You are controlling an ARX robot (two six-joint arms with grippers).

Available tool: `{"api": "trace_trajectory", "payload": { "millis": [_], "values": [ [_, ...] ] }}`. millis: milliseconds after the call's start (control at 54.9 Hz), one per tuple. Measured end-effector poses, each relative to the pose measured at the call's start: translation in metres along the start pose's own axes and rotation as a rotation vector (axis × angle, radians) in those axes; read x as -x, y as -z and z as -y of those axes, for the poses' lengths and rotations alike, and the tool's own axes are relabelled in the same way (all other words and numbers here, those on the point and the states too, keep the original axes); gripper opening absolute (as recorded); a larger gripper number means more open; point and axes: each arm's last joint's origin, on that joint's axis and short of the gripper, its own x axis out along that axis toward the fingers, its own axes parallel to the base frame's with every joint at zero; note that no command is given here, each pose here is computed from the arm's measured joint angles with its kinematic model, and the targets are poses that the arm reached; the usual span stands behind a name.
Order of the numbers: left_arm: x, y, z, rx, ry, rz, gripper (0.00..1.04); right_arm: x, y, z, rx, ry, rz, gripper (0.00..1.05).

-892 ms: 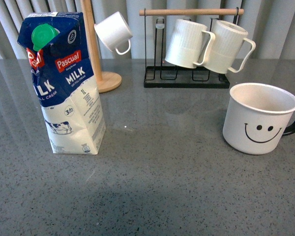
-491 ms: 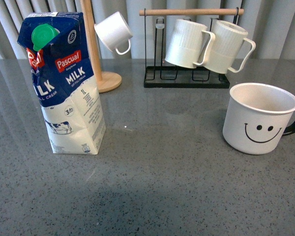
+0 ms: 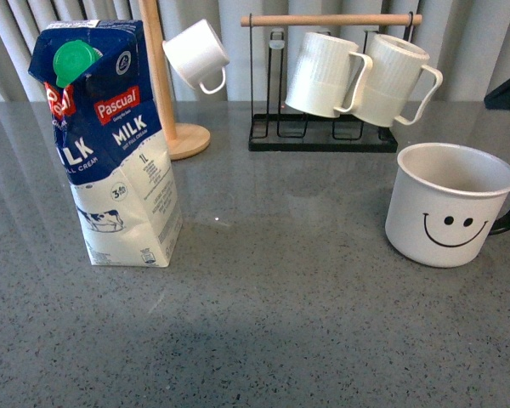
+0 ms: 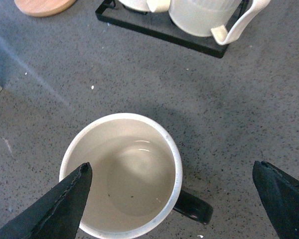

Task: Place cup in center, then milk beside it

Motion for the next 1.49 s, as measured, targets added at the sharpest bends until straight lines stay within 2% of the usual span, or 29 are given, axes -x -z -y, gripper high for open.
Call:
{"api": "trace_trajectory", "payload": {
  "millis": [73,127,146,182,382,437,546,564,837,965,1074,1201,1311,1493],
  "values": [
    [0.000,0.000,0.000,0.000,0.000,0.000,0.98,-0.024,0.015,0.003,0.013,-0.044,-0.112,0.98],
    [0.000,0.000,0.000,0.000,0.000,0.000,0.98,-0.029,0.018,0.005,0.034,-0.056,-0.142,0.97],
    [0.000,0.000,0.000,0.000,0.000,0.000,0.98,-0.031,0.018,0.005,0.043,-0.057,-0.144,0.90],
    [0.000,0.000,0.000,0.000,0.000,0.000,0.98,-0.034,0.018,0.007,0.048,-0.057,-0.145,0.83],
    [0.000,0.000,0.000,0.000,0.000,0.000,0.98,-0.042,0.015,0.006,0.058,-0.065,-0.142,0.57],
    [0.000,0.000,0.000,0.000,0.000,0.000,0.98,-0.044,0.015,0.004,0.063,-0.068,-0.142,0.45],
    [0.000,0.000,0.000,0.000,0.000,0.000,0.98,-0.046,0.015,0.005,0.063,-0.065,-0.144,0.32],
    [0.000,0.000,0.000,0.000,0.000,0.000,0.98,-0.048,0.016,0.006,0.059,-0.062,-0.143,0.05],
    [0.000,0.000,0.000,0.000,0.000,0.000,0.98,-0.046,0.010,0.006,0.036,-0.062,-0.121,0.03],
    [0.000,0.000,0.000,0.000,0.000,0.000,0.98,-0.038,-0.002,-0.001,0.024,-0.072,-0.085,0.03],
    [0.000,0.000,0.000,0.000,0.000,0.000,0.98,-0.030,-0.017,-0.015,0.028,-0.088,-0.043,0.03],
    [0.000,0.000,0.000,0.000,0.000,0.000,0.98,-0.026,-0.028,-0.042,0.036,-0.134,-0.009,0.03],
    [0.000,0.000,0.000,0.000,0.000,0.000,0.98,-0.034,-0.023,-0.059,0.026,-0.163,-0.031,0.03],
    [0.000,0.000,0.000,0.000,0.000,0.000,0.98,-0.044,-0.014,-0.068,-0.001,-0.161,-0.056,0.03]
  ]
}}
